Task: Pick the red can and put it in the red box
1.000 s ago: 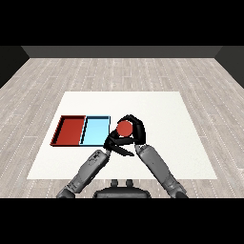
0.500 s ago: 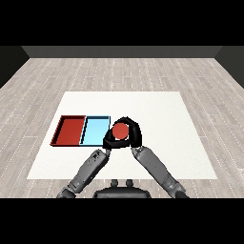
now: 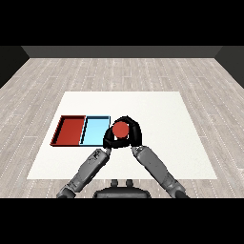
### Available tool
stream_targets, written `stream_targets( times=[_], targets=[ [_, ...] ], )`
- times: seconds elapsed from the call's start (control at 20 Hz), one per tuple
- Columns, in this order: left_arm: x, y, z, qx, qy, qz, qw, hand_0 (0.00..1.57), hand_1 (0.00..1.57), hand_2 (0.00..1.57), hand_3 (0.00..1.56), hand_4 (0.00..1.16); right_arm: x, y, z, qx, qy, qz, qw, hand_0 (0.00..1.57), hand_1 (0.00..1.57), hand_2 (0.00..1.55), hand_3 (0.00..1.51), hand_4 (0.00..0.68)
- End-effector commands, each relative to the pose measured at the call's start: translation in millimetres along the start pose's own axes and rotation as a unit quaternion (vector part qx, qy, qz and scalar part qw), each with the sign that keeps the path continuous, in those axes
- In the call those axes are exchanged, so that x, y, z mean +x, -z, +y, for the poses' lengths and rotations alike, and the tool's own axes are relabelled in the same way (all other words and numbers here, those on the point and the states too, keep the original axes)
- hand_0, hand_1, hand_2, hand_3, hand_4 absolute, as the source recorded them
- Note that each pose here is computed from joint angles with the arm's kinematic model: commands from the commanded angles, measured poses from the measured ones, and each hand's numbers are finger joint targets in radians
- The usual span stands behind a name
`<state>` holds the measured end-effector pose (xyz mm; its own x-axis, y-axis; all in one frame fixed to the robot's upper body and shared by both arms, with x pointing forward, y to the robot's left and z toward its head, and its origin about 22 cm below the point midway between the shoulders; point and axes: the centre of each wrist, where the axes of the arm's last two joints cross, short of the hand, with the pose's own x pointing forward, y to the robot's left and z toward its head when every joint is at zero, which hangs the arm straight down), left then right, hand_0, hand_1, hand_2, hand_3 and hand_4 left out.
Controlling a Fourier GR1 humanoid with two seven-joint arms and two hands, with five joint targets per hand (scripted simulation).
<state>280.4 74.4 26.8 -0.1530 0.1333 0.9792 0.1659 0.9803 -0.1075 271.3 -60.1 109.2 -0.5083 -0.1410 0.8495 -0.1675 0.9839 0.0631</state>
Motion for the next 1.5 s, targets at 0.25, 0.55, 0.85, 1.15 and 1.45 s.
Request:
stream_targets(
  times=[0.25,0.55,0.85,1.15,1.45],
  targets=[
    [-3.3,-15.4,-9.8,0.002,-0.011,-0.011,1.0,1.57,1.57,1.57,1.49,1.13,-11.9,-1.4,-10.7,-0.011,0.01,0.012,0.9998,1.42,1.42,1.35,1.28,0.172],
    [0.6,1.0,-10.3,0.0,-0.009,-0.021,1.0,1.57,1.57,1.57,1.5,1.13,-6.9,-1.3,-3.9,0.034,-0.048,0.044,0.9973,0.0,0.0,0.0,0.0,0.0],
    [-10.3,-5.9,-3.4,-0.001,0.004,-0.025,1.0,1.57,1.57,1.57,1.5,1.13,-12.4,5.6,-14.0,-0.005,-0.047,0.027,0.9985,0.0,0.0,0.0,0.0,0.0],
    [15.3,15.5,-21.1,0.01,0.008,-0.038,0.999,1.57,1.57,1.57,1.5,1.14,6.0,5.4,-11.1,-0.01,-0.055,0.031,0.998,0.0,0.0,0.0,0.0,0.0],
    [-8.7,-6.7,6.9,0.004,-0.003,-0.029,1.0,1.57,1.57,1.57,1.48,1.14,20.1,6.7,-52.7,-0.022,-0.041,0.01,0.9989,0.0,0.0,0.0,0.0,0.0]
  ],
)
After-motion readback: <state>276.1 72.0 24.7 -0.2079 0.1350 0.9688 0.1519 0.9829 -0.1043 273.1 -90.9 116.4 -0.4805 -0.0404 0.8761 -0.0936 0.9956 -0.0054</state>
